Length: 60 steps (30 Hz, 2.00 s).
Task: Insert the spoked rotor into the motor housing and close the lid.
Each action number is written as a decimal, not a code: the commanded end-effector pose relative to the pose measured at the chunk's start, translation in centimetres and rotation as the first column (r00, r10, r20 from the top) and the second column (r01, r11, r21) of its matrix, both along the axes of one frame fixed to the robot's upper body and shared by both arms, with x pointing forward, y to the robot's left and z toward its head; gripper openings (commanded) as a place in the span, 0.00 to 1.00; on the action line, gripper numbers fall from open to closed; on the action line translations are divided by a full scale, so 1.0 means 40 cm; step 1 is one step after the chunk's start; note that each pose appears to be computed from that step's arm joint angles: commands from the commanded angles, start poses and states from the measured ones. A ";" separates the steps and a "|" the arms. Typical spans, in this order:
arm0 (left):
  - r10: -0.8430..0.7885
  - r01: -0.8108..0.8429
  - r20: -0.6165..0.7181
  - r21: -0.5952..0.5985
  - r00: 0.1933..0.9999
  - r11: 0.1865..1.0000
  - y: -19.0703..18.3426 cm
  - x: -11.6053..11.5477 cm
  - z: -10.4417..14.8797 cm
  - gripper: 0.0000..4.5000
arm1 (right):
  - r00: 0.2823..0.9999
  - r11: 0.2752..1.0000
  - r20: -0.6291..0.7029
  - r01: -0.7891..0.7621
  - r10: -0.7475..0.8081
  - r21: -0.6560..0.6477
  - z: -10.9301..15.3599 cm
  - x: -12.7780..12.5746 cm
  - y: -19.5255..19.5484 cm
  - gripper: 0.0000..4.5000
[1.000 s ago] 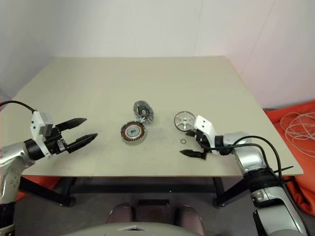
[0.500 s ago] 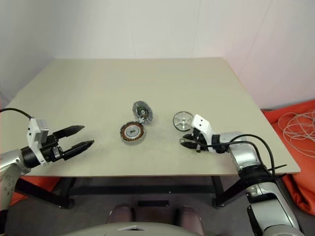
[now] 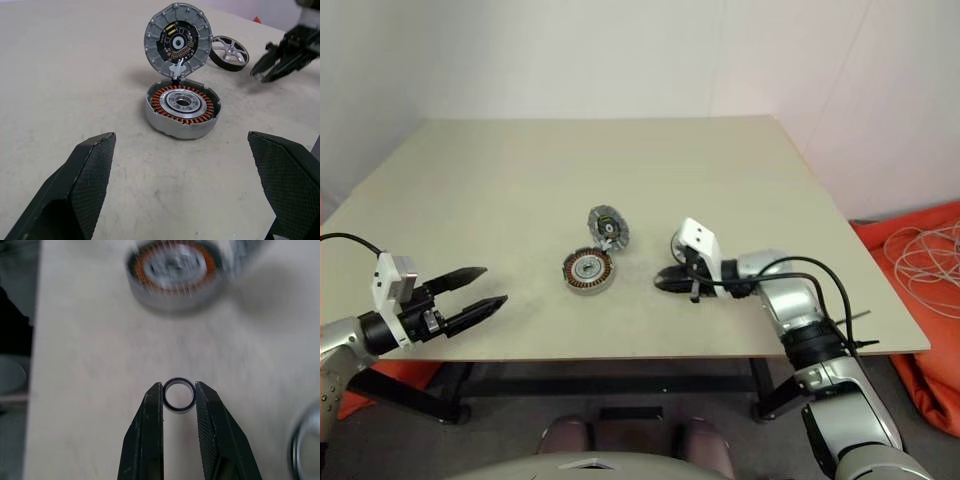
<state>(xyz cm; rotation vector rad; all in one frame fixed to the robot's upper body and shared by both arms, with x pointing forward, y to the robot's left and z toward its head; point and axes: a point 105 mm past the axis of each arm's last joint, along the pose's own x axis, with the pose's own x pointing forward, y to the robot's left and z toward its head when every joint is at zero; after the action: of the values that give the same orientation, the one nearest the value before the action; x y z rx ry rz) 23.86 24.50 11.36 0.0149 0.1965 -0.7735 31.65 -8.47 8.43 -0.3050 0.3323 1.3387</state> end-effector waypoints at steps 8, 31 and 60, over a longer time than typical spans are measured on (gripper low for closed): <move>-0.012 0.011 0.061 0.020 0.998 1.000 -0.010 0.004 0.035 1.00 | 1.000 0.998 0.014 -0.005 0.004 0.061 0.062 0.029 0.171 0.14; -0.010 0.010 0.065 0.008 0.998 1.000 -0.021 0.008 0.029 1.00 | 0.991 0.990 0.010 0.133 -0.134 0.053 0.008 0.089 0.286 0.14; -0.002 0.001 0.056 0.010 0.998 1.000 -0.013 0.005 0.024 1.00 | 0.993 0.992 -0.023 0.116 -0.115 0.054 -0.015 0.074 0.317 0.14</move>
<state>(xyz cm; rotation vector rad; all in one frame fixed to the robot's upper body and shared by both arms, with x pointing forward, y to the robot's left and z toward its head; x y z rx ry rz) 24.05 23.89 11.37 0.0281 0.1886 -0.7688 34.33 3.53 6.38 -0.2155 0.3788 1.2198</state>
